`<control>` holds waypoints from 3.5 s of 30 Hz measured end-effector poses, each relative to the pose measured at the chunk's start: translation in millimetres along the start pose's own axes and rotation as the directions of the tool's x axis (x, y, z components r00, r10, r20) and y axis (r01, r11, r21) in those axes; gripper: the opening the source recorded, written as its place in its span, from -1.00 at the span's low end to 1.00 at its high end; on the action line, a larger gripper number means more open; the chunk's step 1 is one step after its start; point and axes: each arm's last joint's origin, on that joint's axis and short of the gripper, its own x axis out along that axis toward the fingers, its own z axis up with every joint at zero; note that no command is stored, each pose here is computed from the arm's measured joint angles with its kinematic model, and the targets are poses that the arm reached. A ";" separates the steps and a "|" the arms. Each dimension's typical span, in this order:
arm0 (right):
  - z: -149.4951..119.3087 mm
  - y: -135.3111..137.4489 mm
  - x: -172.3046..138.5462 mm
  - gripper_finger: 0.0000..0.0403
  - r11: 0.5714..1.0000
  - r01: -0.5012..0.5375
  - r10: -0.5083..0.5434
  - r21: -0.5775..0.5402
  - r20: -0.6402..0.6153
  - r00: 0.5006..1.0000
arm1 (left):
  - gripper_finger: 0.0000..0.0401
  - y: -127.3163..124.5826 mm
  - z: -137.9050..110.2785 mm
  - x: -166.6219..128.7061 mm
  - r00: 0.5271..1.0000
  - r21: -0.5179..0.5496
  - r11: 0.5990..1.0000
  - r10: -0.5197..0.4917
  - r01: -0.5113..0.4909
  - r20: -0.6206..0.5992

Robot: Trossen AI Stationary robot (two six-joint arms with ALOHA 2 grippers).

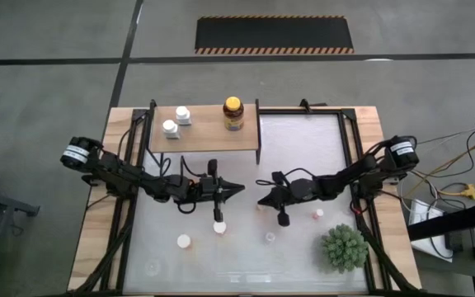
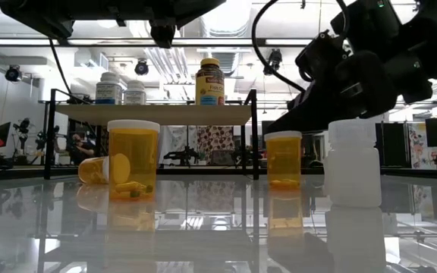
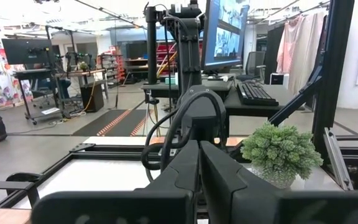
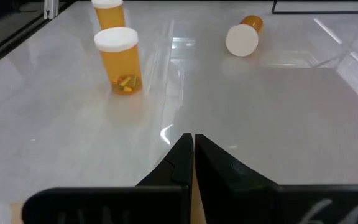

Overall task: Pick and place medicine bottles onto shelf by color
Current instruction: Adjust the lid of the orange pill bottle, then put the orange pill bottle on the shelf

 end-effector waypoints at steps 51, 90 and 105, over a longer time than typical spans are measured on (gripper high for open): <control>43.9 16.4 -86.9 -0.96 0.992 -0.016 0.034 -0.128 0.136 0.990 | -1.00 -22.7 -71.6 75.5 0.967 -0.048 0.997 0.042 -0.056 -0.250; 27.6 19.9 -98.3 -0.96 0.996 -0.015 0.030 -0.089 0.173 0.985 | -0.95 -19.4 -63.2 103.4 0.891 -0.004 1.000 -0.015 0.016 -0.454; 27.5 19.9 -98.2 -0.96 0.997 -0.017 0.030 -0.078 0.172 0.985 | 0.28 -19.9 -75.5 100.9 0.859 0.020 1.000 -0.007 0.019 -0.512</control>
